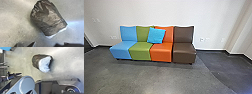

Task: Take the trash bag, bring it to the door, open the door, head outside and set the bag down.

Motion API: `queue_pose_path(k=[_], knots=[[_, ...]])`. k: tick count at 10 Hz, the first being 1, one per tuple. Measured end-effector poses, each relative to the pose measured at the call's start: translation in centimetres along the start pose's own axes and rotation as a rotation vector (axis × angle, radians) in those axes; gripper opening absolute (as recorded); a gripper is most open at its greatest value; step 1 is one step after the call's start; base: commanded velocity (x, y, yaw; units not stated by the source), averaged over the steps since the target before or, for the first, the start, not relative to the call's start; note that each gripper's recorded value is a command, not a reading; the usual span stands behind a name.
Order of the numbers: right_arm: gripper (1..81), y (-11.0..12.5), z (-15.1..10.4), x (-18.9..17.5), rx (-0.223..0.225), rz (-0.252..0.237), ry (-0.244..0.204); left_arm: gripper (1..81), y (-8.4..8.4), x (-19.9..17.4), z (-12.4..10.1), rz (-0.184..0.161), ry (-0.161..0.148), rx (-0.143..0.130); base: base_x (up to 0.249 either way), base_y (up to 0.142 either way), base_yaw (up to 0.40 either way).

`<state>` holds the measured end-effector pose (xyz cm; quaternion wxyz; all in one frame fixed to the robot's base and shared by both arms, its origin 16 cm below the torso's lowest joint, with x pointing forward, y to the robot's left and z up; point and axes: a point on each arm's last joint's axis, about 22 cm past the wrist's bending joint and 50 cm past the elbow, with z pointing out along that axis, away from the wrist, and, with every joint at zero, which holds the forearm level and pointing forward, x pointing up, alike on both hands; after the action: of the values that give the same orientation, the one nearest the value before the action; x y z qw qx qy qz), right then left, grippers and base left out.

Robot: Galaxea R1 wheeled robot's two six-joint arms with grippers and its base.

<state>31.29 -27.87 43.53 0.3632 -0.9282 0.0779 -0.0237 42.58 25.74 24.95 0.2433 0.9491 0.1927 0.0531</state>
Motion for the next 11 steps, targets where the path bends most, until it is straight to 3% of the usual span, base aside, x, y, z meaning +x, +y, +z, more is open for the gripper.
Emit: queue_pose_path(k=[2, 4, 6, 11], knots=[[81.1, -0.5, 1.1, 0.9, 0.03, -0.019, 0.006, 81.1, 0.6, 0.8, 1.7, -0.012, 0.002, -0.018, 0.0, 0.0, 0.0], [81.1, 0.4, 2.7, 1.3, 0.034, -0.008, -0.025, 81.1, 0.2, 1.6, 3.9, -0.026, -0.016, -0.02, 0.0, 0.0, 0.0], [81.1, 2.0, 4.9, 1.8, 0.035, 0.008, -0.054, 81.1, -0.7, 2.2, 6.4, -0.04, -0.054, -0.013, 0.0, 0.0, 0.0], [81.1, 4.6, 9.6, 5.1, 0.048, 0.021, -0.113, 81.1, -2.3, 2.0, 13.1, -0.052, -0.11, -0.003, 0.0, 0.0, 0.0]])
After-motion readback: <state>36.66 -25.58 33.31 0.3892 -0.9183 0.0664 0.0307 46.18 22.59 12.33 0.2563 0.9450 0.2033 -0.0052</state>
